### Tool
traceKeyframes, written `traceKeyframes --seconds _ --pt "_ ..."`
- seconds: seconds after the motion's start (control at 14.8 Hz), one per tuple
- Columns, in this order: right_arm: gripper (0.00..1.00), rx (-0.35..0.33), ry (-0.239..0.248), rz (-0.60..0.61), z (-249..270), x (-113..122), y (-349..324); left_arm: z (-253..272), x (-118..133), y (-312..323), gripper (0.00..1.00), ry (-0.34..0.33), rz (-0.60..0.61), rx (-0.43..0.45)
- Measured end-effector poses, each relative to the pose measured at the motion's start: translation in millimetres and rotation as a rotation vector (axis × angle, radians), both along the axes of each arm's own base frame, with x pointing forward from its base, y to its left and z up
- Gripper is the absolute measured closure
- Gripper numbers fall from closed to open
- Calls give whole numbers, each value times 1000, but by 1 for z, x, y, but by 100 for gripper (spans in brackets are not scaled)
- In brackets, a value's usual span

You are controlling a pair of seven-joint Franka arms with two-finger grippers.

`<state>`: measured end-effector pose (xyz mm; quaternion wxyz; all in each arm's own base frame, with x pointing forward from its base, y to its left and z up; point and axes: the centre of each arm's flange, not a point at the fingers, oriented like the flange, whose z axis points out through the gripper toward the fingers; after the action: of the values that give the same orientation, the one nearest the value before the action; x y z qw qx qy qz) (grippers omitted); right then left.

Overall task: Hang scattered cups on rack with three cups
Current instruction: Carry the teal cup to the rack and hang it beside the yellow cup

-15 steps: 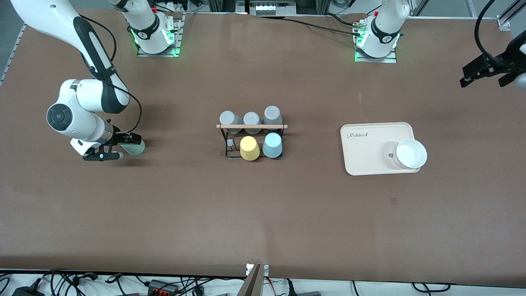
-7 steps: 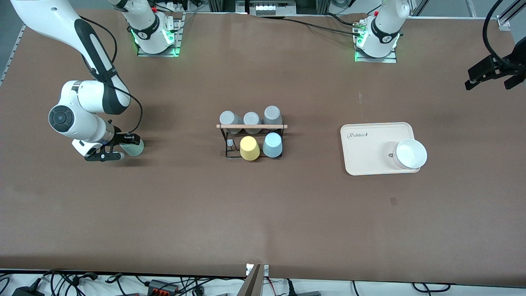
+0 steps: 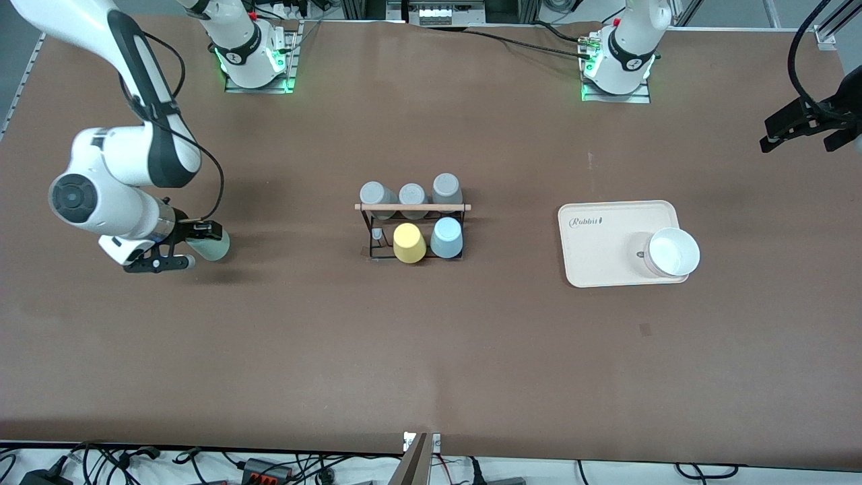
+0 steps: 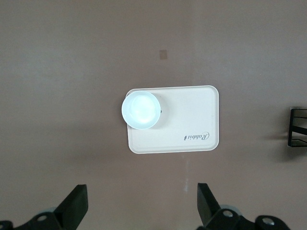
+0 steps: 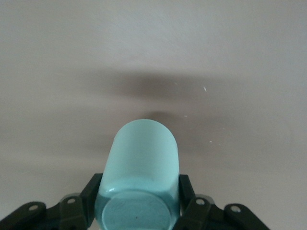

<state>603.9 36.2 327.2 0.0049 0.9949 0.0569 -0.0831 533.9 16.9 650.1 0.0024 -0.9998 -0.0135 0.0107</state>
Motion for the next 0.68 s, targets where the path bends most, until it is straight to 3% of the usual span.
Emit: traceKeyframes --seconds 0.2,0.41,0.68 --pt "32 36 -24 68 64 17 71 0 0 0 0 0 0 0" --pt "32 63 -45 20 87 17 137 0 0 0 0 -1 0 0" --pt "32 48 -58 -85 93 6 219 2 0 0 0 -3 0 0"
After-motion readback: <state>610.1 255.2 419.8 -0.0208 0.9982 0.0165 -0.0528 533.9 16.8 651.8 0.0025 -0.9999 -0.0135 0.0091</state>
